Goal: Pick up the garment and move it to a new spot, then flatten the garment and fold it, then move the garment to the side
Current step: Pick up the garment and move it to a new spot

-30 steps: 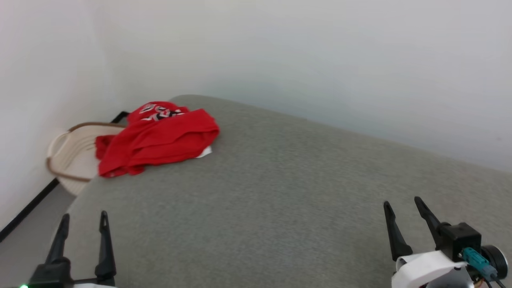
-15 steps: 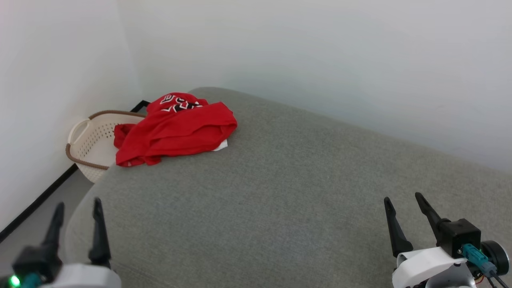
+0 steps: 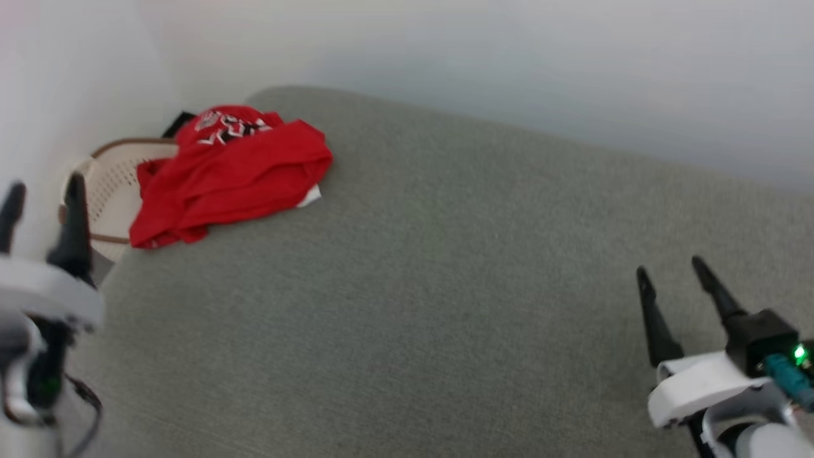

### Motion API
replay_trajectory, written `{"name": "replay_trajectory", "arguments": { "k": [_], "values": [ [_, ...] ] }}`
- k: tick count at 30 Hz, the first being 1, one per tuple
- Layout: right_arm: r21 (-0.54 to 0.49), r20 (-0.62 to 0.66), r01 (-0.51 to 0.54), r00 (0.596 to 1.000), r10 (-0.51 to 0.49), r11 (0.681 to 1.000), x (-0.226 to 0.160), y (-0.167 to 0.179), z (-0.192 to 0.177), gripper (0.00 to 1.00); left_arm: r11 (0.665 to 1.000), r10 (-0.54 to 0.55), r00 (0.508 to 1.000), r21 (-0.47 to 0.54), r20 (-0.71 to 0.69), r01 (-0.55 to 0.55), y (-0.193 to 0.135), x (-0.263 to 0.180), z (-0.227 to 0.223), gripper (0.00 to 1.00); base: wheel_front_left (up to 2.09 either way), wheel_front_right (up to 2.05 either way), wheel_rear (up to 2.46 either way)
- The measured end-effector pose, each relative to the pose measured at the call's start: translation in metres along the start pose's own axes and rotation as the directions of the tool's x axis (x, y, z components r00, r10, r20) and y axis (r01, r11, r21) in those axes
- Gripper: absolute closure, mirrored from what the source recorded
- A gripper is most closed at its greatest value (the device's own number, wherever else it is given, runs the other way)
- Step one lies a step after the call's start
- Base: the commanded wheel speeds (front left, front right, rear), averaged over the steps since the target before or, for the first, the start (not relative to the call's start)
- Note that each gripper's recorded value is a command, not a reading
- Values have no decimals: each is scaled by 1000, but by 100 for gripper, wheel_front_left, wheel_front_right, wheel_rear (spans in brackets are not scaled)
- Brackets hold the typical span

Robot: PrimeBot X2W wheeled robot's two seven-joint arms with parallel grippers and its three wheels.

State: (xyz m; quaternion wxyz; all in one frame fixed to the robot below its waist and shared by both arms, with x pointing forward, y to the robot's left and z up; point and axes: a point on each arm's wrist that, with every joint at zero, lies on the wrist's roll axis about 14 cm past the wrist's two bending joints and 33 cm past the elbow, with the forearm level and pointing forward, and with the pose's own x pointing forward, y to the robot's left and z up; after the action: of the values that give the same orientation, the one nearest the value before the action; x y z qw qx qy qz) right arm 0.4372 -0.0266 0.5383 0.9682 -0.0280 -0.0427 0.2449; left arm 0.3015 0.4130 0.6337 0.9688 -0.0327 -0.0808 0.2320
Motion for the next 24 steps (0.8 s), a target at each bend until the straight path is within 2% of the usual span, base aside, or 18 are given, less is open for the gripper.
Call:
{"name": "replay_trajectory", "arguments": {
  "k": [6,7,11,17,24],
  "values": [
    [-14,-18,34,999,-35,999,11,-27,-12,0,999,-35,990,16,-138,37,-10,61,-8,0,0,0,0],
    [-15,-25,38,999,-39,999,12,-30,-15,0,999,-38,986,-8,-165,37,-14,71,-13,0,0,0,0],
    [-13,-49,47,998,-48,999,18,-41,-28,0,999,-37,953,-24,-302,31,-22,103,-41,0,0,0,0],
    [-11,-97,60,993,-61,998,24,-55,-51,0,1000,0,850,11,-527,7,-26,131,-103,0,0,0,0],
    [-12,-160,84,984,-85,996,25,-72,-79,0,999,51,738,43,-673,-29,-27,152,-162,0,0,0,0]
  ]
}}
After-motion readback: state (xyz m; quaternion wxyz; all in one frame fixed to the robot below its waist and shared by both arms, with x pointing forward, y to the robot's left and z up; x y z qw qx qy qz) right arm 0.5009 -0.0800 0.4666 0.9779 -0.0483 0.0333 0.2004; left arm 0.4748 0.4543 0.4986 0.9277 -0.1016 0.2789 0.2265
